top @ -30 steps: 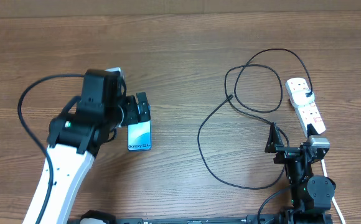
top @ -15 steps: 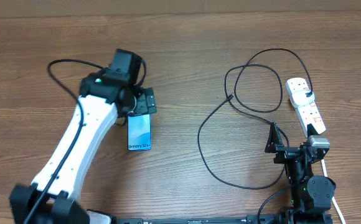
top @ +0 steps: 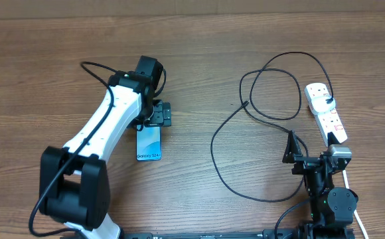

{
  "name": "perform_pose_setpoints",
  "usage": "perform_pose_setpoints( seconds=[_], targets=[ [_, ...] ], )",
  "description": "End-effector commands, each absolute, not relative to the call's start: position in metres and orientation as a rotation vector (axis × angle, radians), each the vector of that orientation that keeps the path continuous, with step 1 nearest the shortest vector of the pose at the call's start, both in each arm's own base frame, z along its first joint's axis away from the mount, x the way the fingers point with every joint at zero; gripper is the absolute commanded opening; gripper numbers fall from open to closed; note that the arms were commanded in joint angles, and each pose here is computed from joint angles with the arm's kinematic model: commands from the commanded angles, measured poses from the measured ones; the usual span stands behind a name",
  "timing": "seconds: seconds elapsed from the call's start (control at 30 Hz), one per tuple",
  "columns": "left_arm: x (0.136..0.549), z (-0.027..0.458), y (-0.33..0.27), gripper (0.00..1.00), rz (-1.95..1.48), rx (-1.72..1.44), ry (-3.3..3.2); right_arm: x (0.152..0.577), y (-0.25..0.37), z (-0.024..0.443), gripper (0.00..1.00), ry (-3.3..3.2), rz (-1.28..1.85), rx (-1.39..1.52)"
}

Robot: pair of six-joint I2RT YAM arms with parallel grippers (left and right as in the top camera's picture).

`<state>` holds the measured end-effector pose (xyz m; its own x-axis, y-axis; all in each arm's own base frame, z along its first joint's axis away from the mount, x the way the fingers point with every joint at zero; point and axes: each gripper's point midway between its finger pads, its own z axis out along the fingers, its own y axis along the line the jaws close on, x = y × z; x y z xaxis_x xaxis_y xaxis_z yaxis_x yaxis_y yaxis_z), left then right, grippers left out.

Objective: Plug charger to phone and switch on socket
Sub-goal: 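Lower the left gripper and close it on the phone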

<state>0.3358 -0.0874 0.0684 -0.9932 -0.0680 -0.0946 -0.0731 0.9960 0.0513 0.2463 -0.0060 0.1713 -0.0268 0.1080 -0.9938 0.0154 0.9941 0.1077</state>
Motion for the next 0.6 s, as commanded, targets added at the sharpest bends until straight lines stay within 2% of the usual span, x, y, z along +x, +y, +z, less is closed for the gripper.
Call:
perform_pose_setpoints(
  seconds=[0.0,0.57],
  targets=[
    [0.3335,0.0545,-0.0895,1.00,0.075,-0.020,3.090,0.2464,-0.0055,0.1695,1.00,1.593,0.071,0.091],
    [0.3283,0.0468,-0.0828,0.99,0.122,-0.054,3.126,0.2464,-0.0055,0.1695,1.00,1.593,0.071,0.091]
  ],
)
